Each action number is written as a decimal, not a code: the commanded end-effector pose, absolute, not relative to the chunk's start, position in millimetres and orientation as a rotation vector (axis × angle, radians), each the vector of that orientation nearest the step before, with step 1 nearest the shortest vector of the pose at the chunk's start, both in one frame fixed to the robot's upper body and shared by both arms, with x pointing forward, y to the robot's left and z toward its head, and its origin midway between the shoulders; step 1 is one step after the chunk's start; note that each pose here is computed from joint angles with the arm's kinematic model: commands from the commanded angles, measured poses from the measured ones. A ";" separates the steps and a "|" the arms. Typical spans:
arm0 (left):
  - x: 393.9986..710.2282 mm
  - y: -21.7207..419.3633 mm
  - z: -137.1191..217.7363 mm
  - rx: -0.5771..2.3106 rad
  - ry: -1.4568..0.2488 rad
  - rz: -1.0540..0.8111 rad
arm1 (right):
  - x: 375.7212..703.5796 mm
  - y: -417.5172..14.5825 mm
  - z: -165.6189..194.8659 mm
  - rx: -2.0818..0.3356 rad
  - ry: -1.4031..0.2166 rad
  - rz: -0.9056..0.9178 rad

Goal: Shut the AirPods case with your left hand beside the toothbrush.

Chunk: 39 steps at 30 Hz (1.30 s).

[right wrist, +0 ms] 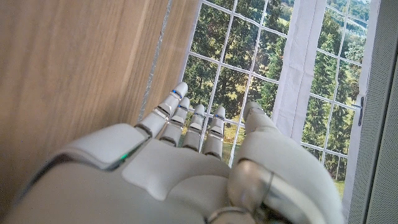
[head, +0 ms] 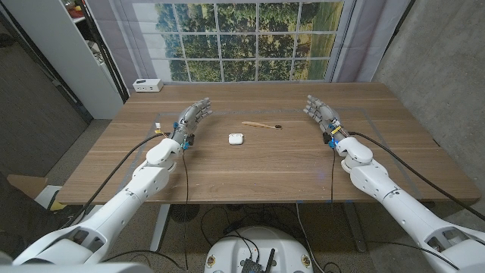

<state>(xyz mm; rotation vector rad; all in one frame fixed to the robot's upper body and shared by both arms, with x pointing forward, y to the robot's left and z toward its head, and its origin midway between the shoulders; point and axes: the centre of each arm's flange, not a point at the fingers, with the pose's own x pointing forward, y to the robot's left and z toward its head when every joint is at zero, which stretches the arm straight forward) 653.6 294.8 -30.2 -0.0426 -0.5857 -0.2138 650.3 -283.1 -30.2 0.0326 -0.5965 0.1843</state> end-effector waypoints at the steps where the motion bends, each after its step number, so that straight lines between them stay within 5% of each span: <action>1: 655.2 300.4 -30.0 -0.043 -0.590 -0.222 | 636.5 -269.8 -28.9 -0.104 -0.609 0.112; 21: 656.7 317.6 -20.4 -0.010 -0.631 -0.182 | 616.6 -228.7 -11.4 -0.621 -0.635 0.137; 39: 662.7 322.4 -12.3 0.076 -0.607 -0.207 | 622.4 -211.1 -15.4 -0.819 -0.612 0.289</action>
